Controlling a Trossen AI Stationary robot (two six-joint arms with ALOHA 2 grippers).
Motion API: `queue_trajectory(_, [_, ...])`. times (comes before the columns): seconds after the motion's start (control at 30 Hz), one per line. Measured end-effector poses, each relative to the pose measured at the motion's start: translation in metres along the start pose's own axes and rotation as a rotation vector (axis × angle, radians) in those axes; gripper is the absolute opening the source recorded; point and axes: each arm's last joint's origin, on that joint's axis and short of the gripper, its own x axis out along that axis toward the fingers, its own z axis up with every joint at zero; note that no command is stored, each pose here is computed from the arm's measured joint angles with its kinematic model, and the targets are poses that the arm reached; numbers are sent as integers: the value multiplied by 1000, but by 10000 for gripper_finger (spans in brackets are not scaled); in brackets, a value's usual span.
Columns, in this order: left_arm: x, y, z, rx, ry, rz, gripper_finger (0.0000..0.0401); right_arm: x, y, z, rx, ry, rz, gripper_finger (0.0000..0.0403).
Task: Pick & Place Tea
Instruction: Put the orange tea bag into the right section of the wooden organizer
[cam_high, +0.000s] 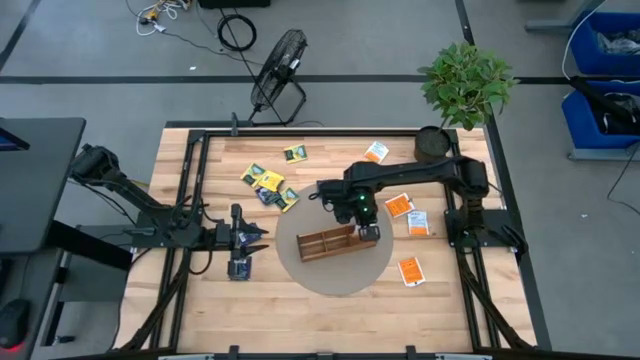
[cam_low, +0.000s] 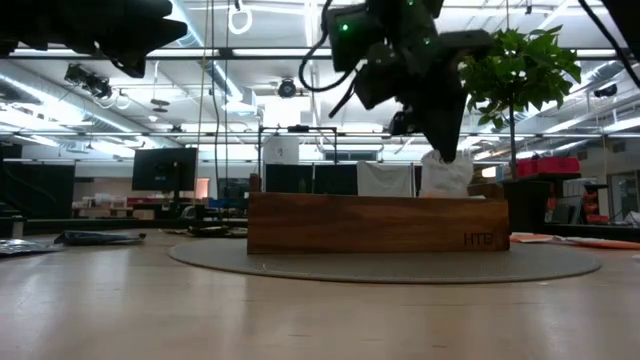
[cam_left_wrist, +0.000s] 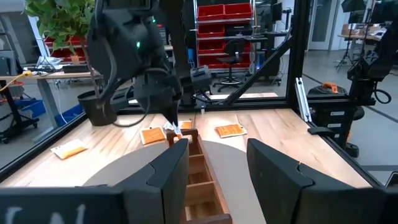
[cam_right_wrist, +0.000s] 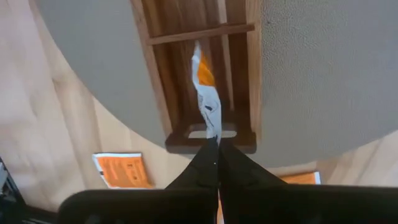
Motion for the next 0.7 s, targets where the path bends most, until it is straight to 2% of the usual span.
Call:
queue_trajectory(0.27, [0,0,-1,-8,5,0,169,8,-8,6,-18,25,-128,0])
queue_trajectory(0.4, [0,0,-1,-12,5,0,169,7,-8,9,-32,-8,-143,0])
queue_trajectory(0.6, [0,0,-2,-9,13,0,169,10,7,13,-122,-20,-161,0])
queue_trajectory(0.7, [0,0,-2,-6,18,0,169,10,9,12,-97,6,-238,0])
